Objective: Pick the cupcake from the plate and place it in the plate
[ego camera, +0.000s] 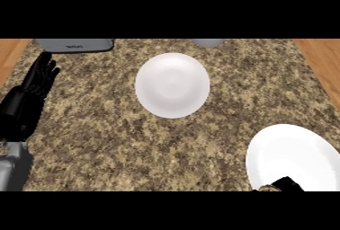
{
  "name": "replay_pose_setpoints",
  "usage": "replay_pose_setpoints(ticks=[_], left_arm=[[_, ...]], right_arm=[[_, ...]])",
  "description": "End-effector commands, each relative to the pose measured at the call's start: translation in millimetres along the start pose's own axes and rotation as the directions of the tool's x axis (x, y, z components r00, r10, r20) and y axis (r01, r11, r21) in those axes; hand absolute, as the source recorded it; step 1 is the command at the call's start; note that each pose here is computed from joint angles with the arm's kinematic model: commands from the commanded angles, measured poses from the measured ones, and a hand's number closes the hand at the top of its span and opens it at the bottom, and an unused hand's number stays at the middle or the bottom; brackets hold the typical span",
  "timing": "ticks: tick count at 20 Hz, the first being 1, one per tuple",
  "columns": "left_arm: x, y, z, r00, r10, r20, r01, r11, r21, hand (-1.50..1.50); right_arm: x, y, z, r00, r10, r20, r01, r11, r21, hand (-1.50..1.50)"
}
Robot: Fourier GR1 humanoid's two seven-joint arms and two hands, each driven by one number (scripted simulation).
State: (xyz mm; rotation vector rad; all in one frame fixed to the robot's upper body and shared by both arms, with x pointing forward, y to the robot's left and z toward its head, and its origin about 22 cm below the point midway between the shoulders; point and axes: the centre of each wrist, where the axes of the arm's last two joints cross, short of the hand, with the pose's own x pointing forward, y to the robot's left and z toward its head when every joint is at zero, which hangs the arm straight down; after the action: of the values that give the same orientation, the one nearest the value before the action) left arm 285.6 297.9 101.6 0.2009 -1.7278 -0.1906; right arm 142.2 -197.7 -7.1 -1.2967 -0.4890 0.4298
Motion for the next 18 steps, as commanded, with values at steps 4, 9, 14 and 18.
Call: replay_pose_setpoints(ticks=[4, 9, 14, 18], left_arm=[[2.2, -10.6, -7.4, 1.000, 0.021, 0.004, -0.020, 0.999, -0.030, 0.00], [7.8, -18.9, -10.7, 1.000, -0.003, 0.028, 0.004, 0.999, -0.044, 0.00], [1.9, -19.0, -10.2, 0.999, 0.018, 0.040, -0.015, 0.997, -0.071, 0.00], [9.5, -28.9, -17.9, 0.999, 0.018, 0.047, -0.014, 0.997, -0.070, 0.00]], right_arm=[[34.9, -39.9, 79.1, 0.973, -0.228, 0.024, 0.228, 0.952, -0.202, 1.50], [55.2, -68.6, 112.8, 0.910, -0.346, 0.230, 0.401, 0.877, -0.266, 1.50], [84.6, -67.9, 116.9, 0.868, -0.365, 0.336, 0.460, 0.846, -0.269, 1.50], [108.2, -93.2, 108.0, 0.846, -0.386, 0.367, 0.491, 0.833, -0.254, 1.50]])
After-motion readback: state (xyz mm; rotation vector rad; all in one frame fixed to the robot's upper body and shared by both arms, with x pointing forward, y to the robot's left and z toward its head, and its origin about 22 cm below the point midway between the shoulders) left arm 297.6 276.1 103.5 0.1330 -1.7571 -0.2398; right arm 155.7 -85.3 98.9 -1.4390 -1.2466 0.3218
